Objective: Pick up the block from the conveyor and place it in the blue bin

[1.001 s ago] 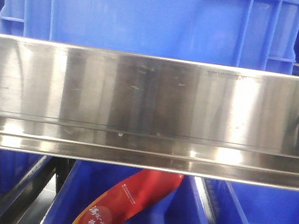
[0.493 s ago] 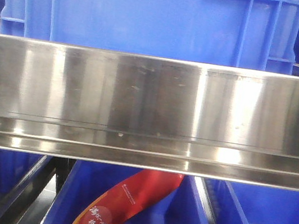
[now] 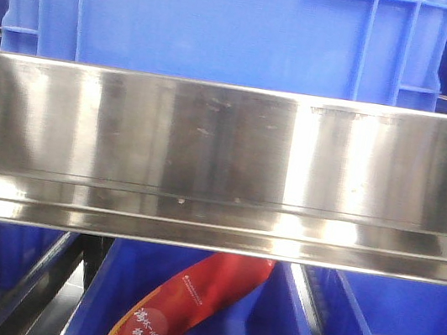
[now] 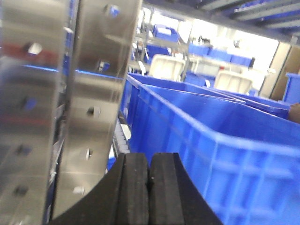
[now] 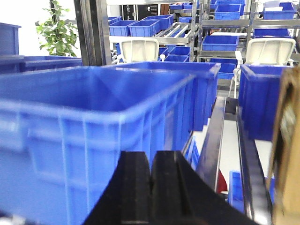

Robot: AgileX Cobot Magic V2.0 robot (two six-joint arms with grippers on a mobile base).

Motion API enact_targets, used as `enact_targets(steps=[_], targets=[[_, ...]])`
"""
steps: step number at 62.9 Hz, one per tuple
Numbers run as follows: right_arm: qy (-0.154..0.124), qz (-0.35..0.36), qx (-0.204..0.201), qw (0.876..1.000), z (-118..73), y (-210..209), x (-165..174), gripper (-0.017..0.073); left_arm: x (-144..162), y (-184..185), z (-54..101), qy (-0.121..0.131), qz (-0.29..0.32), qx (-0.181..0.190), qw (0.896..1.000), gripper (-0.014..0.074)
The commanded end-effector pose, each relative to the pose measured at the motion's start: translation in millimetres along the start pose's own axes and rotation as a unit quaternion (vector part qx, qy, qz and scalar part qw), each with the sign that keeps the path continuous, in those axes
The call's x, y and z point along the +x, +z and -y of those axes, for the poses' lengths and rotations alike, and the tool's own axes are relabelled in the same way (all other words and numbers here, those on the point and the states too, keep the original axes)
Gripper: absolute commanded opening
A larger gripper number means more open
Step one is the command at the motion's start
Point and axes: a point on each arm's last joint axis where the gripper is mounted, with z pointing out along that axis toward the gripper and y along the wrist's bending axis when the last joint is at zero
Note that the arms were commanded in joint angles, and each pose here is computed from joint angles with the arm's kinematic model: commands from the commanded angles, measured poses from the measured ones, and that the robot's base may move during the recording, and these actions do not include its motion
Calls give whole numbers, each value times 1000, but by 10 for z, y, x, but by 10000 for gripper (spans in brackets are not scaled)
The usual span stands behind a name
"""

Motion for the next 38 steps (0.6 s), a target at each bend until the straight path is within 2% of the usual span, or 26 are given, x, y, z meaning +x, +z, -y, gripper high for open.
enact_targets(steps=[1, 22, 38], targets=[[-7, 24, 3, 1000, 9, -106, 28, -162, 52, -133, -4, -3, 25, 0, 1000, -111], [-7, 75, 1, 997, 5, -266, -42, -162, -7, -518, 58, 10, 120, 20, 993, -111], [-6, 77, 1, 997, 5, -267, -46, -162, -11, -543, 63, 10, 126, 22, 992, -111]])
